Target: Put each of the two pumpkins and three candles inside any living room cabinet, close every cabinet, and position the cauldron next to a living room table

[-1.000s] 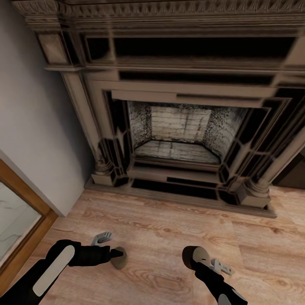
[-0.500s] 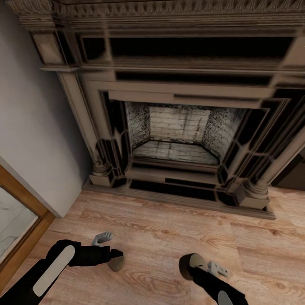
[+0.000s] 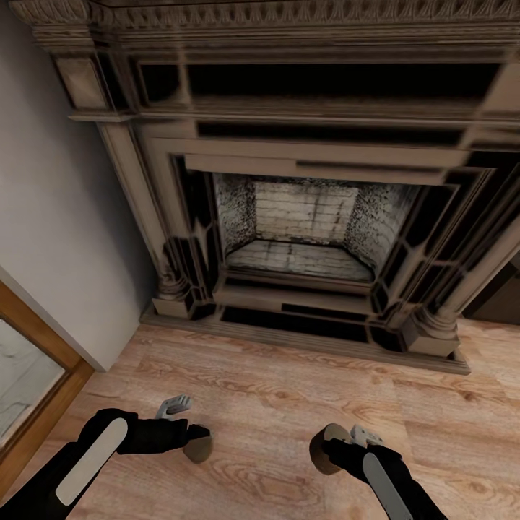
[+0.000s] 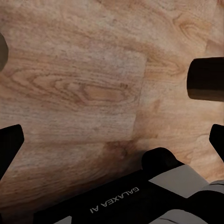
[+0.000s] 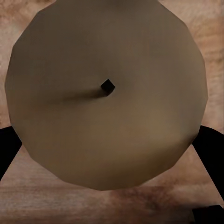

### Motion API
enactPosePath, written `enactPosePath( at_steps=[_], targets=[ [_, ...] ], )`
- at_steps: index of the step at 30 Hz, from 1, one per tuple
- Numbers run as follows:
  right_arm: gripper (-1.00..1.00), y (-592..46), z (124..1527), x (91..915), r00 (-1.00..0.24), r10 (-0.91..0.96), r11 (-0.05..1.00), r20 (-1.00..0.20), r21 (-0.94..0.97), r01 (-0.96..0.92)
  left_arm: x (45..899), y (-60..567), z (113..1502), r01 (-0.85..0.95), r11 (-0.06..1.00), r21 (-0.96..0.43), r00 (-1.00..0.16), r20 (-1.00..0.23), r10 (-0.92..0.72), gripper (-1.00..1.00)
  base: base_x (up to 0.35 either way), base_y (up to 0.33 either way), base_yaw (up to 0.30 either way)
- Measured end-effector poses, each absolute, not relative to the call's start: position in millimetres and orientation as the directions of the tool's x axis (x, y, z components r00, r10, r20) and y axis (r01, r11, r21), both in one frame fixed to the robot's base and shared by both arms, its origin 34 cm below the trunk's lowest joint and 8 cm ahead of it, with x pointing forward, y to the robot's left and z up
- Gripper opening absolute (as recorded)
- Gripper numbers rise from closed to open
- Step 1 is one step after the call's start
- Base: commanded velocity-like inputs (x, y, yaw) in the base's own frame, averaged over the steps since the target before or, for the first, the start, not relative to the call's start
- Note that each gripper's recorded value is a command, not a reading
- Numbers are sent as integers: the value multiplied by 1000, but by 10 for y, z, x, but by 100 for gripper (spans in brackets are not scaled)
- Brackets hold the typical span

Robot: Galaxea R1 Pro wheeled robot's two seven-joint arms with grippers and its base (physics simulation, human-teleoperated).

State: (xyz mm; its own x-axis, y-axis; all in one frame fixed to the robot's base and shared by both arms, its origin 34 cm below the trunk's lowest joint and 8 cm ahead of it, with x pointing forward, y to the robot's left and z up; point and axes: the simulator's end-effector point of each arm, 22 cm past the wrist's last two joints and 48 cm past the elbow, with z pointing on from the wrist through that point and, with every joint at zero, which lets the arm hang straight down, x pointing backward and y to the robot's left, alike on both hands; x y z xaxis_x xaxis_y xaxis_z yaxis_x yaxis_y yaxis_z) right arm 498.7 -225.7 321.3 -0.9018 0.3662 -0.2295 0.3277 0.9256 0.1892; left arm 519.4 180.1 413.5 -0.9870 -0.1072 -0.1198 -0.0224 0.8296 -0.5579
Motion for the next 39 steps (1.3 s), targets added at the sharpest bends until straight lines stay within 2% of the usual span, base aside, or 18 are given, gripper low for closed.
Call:
enactPosePath(
  at_steps=[16,24,29,35,39],
  targets=[
    [-100,-2107,3596,5395,-877,359,924,-320,253,286,5185,1831,4100,-23,838,-546,-987,-120,-105,100,0,-44,0],
    [-100,-2086,3600,5377,-884,348,928,-312,249,278,5386,1908,4028,44,889,-456,-968,-239,-74,100,0,-45,0],
    [-100,-2022,3611,5274,-916,307,938,-259,244,246,5403,1936,3985,49,906,-421,-966,-251,-65,100,0,-2,0],
    [-100,-2065,3674,5289,-921,287,949,-262,210,236,5424,2016,3843,4,961,-275,-964,-256,-69,100,0,0,0],
    [-100,-2029,3812,5336,-929,247,963,-275,177,204,5455,2031,3820,-17,972,-233,-959,-271,-82,100,0,0,0]
  ],
)
